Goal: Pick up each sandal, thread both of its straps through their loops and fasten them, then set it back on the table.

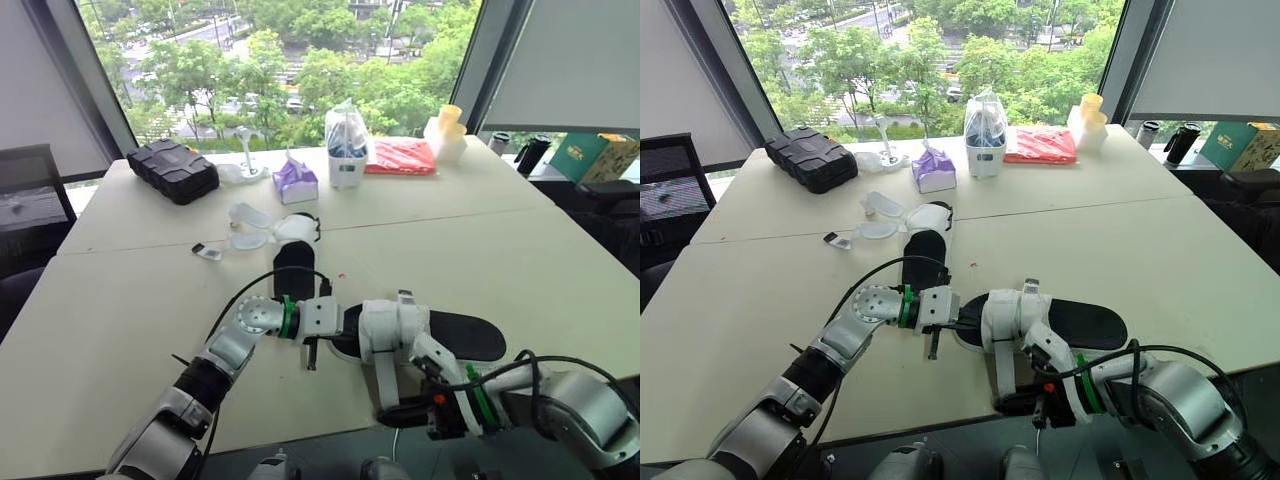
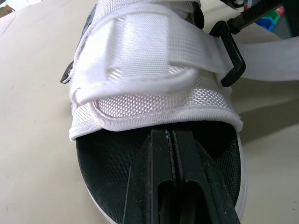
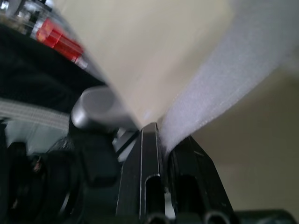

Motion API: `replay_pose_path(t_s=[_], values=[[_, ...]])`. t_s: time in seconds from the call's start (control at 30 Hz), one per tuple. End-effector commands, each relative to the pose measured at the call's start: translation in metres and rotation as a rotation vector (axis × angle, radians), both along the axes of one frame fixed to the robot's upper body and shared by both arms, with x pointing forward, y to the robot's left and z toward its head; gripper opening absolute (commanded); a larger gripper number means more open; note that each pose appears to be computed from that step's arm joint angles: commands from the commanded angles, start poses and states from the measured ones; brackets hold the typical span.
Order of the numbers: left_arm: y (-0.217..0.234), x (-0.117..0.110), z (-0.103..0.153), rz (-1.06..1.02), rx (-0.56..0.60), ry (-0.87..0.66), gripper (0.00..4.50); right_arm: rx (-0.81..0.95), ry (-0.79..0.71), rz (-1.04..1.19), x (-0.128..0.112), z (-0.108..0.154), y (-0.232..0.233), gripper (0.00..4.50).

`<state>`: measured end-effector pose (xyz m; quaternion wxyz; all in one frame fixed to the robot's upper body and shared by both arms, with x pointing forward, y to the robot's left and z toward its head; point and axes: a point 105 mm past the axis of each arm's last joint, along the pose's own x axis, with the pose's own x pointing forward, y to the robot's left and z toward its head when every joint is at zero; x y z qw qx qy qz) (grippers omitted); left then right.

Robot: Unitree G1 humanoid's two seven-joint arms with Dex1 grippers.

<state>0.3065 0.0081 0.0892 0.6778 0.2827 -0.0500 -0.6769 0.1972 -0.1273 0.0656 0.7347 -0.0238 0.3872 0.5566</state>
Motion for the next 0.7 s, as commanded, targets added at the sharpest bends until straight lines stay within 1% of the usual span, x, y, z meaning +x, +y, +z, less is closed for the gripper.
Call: replay_pose_path(t_s=[0.03, 0.13, 0.37, 0.5, 0.53, 0.6, 0.7], values=[[-0.002, -0.006, -0.009, -0.020, 0.040, 0.016, 0.00, -0.020, 0.039, 0.053, -0.014, -0.008, 0.001, 0.04], [-0.001, -0.009, -0.014, -0.027, 0.061, 0.017, 0.00, -0.027, 0.052, 0.080, -0.021, -0.007, -0.001, 0.04], [-0.002, -0.010, -0.016, -0.025, 0.062, 0.028, 0.00, -0.018, 0.042, 0.093, -0.025, 0.003, -0.001, 0.04], [-0.003, -0.011, -0.017, -0.026, 0.062, 0.030, 0.00, -0.030, -0.011, 0.106, -0.026, 0.007, 0.001, 0.04], [-0.003, -0.011, -0.017, -0.028, 0.066, 0.029, 0.00, -0.028, -0.038, 0.111, -0.024, 0.013, 0.002, 0.04], [-0.003, -0.010, -0.018, -0.030, 0.076, 0.024, 0.00, 0.015, -0.109, 0.119, -0.018, 0.034, 0.006, 0.04], [-0.003, -0.009, -0.020, -0.035, 0.087, 0.017, 0.00, 0.028, -0.247, 0.160, -0.008, 0.069, 0.009, 0.04]])
